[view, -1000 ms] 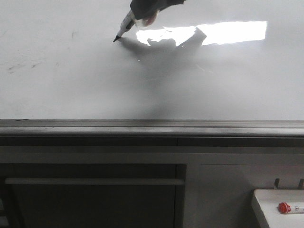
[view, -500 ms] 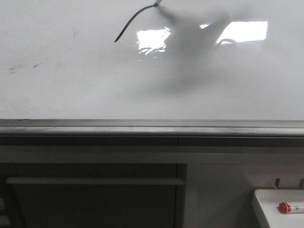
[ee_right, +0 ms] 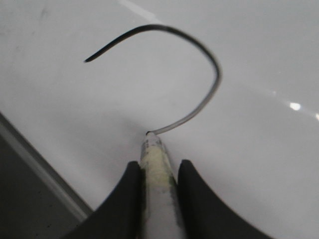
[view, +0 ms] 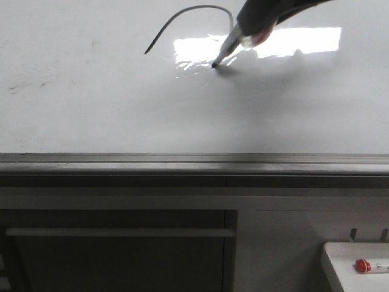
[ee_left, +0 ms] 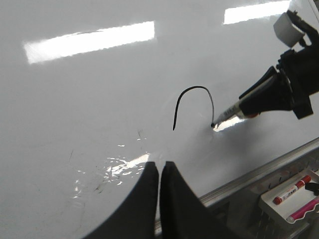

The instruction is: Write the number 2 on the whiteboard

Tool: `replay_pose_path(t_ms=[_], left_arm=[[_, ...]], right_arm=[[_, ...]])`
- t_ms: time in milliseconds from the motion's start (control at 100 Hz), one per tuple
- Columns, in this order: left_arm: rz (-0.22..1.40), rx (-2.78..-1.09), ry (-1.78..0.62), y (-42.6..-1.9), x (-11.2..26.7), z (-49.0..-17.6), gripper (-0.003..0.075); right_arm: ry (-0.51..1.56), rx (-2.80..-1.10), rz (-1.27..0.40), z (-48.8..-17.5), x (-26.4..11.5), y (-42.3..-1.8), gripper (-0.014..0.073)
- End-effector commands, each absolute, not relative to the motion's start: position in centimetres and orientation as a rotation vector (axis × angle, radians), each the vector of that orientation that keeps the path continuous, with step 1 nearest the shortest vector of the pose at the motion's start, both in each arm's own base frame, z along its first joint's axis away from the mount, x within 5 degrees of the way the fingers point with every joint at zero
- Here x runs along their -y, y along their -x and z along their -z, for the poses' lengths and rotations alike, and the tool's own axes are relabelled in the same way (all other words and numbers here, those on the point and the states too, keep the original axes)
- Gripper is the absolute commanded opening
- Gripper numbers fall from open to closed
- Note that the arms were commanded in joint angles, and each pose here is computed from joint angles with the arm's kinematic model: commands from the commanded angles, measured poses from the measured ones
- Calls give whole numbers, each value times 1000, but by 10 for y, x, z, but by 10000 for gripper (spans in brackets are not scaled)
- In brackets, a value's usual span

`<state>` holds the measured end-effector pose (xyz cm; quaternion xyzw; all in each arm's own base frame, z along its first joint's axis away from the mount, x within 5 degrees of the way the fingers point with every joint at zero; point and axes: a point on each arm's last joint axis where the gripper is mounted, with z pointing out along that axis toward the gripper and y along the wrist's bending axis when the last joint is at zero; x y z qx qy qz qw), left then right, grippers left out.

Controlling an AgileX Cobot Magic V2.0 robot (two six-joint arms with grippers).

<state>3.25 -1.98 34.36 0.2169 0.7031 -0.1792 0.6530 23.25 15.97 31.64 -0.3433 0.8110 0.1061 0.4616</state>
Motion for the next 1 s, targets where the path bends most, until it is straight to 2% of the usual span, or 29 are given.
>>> replay_pose_path(t_ms=[0, 200, 500, 730, 990], left_arm=[[437, -1509, -457, -32, 20, -358, -20], [438, -1503, -455, -32, 20, -358, -20], [442, -1475, -447, -32, 20, -361, -20], [442, -1475, -447, -32, 20, -361, -20], [442, -1475, -447, -32, 20, -361, -20]], right_arm=[[844, -1904, -291, -320, -170, -231, -60], [875, -1931, -339, -301, -192, -234, -60], [897, -1994, -320, -294, -188, -235, -60], [851, -2066, -266, -302, -160, -236, -60], [716, -2096, -152, -318, -106, -225, -60]])
